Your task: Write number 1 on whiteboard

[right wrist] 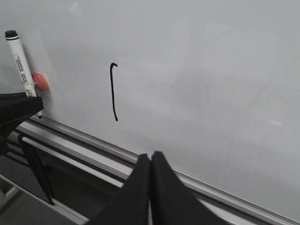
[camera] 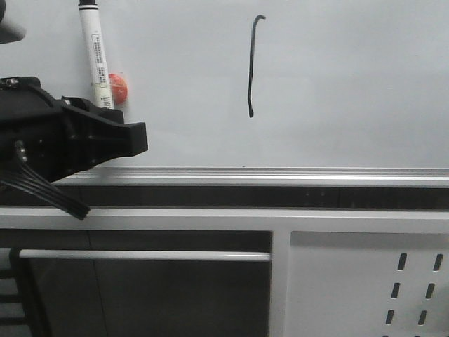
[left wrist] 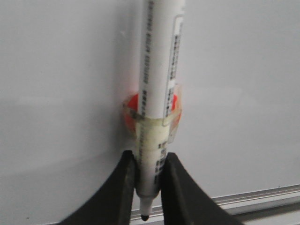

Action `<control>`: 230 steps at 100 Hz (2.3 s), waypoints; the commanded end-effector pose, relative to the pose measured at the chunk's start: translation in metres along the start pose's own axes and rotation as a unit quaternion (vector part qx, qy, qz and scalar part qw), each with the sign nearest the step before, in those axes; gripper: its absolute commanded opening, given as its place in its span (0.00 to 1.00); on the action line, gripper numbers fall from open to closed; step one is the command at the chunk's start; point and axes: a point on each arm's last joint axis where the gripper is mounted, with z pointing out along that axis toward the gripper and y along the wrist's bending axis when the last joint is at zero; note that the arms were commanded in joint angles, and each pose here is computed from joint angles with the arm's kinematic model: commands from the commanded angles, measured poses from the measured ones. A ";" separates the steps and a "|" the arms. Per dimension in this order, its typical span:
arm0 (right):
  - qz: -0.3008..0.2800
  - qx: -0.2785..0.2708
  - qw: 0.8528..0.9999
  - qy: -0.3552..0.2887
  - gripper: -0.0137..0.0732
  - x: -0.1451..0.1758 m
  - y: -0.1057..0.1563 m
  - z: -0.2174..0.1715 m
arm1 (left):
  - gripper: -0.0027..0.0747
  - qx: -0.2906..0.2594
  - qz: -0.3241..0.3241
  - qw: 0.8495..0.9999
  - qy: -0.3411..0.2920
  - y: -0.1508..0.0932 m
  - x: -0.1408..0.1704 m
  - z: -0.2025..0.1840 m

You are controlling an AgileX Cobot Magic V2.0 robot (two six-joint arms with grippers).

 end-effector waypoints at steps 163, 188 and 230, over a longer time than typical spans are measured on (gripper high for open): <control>-0.008 -0.001 0.999 -0.034 0.07 -0.012 0.000 -0.002 | 0.63 0.037 -0.018 0.988 -0.152 0.015 -0.040 -0.051; -0.017 0.005 0.999 -0.033 0.07 -0.012 -0.001 -0.002 | 0.01 0.074 0.057 0.977 -0.192 0.021 -0.049 -0.093; -0.046 0.019 0.997 -0.061 0.07 -0.018 -0.008 -0.005 | 0.01 0.002 0.104 0.969 -0.226 0.053 -0.081 -0.141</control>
